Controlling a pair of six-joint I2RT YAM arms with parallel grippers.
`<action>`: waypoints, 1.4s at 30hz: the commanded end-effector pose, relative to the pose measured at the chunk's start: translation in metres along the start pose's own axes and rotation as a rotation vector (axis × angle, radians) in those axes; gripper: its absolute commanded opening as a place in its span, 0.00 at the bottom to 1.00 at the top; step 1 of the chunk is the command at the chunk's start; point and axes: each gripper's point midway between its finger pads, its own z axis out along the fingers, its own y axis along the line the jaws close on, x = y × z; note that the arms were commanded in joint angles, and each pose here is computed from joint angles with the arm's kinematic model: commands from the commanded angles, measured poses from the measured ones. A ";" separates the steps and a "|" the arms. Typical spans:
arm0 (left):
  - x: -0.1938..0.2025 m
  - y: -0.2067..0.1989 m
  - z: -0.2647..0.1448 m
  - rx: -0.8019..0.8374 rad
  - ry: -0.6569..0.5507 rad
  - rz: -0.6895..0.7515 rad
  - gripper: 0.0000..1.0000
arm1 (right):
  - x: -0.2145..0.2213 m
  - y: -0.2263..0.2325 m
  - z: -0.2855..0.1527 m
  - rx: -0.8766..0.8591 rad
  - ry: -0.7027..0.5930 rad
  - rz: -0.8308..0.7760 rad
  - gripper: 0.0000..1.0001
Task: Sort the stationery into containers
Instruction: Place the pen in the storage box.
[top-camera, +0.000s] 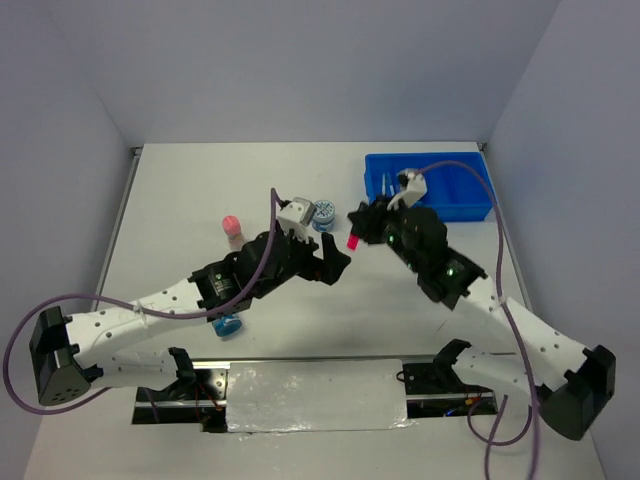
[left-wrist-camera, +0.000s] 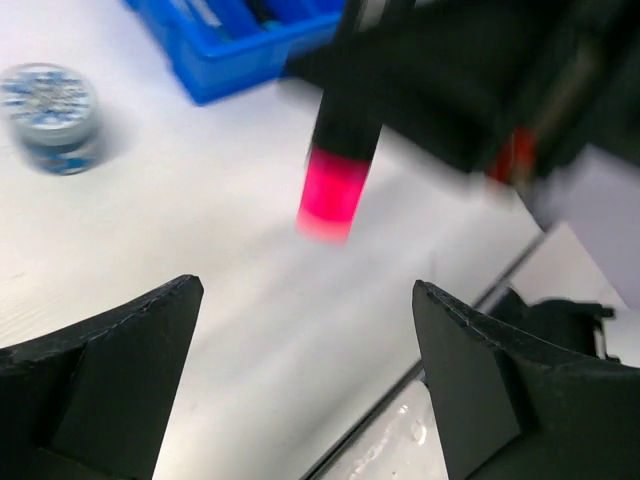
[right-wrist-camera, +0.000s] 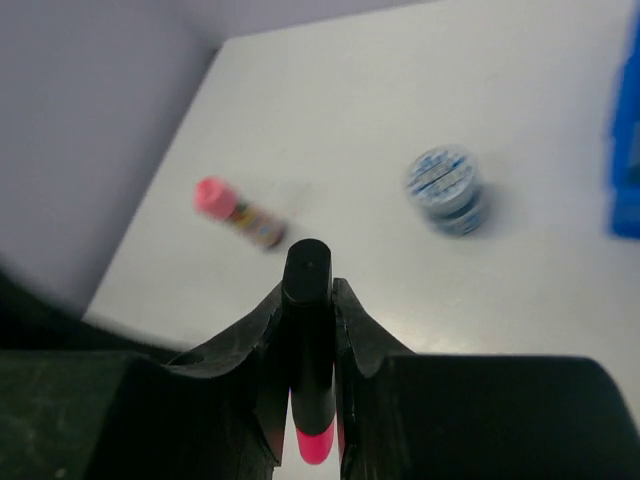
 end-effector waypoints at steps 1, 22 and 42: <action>-0.013 0.038 -0.019 -0.271 0.037 -0.010 0.99 | -0.048 -0.053 0.021 0.174 0.016 -0.177 0.00; -0.007 0.119 -0.191 -0.504 0.153 0.169 0.99 | -0.107 -0.328 0.126 0.817 0.411 -0.290 0.03; 0.019 0.127 -0.149 -0.512 0.176 0.189 0.99 | -0.114 -0.295 0.128 0.699 0.386 -0.201 0.71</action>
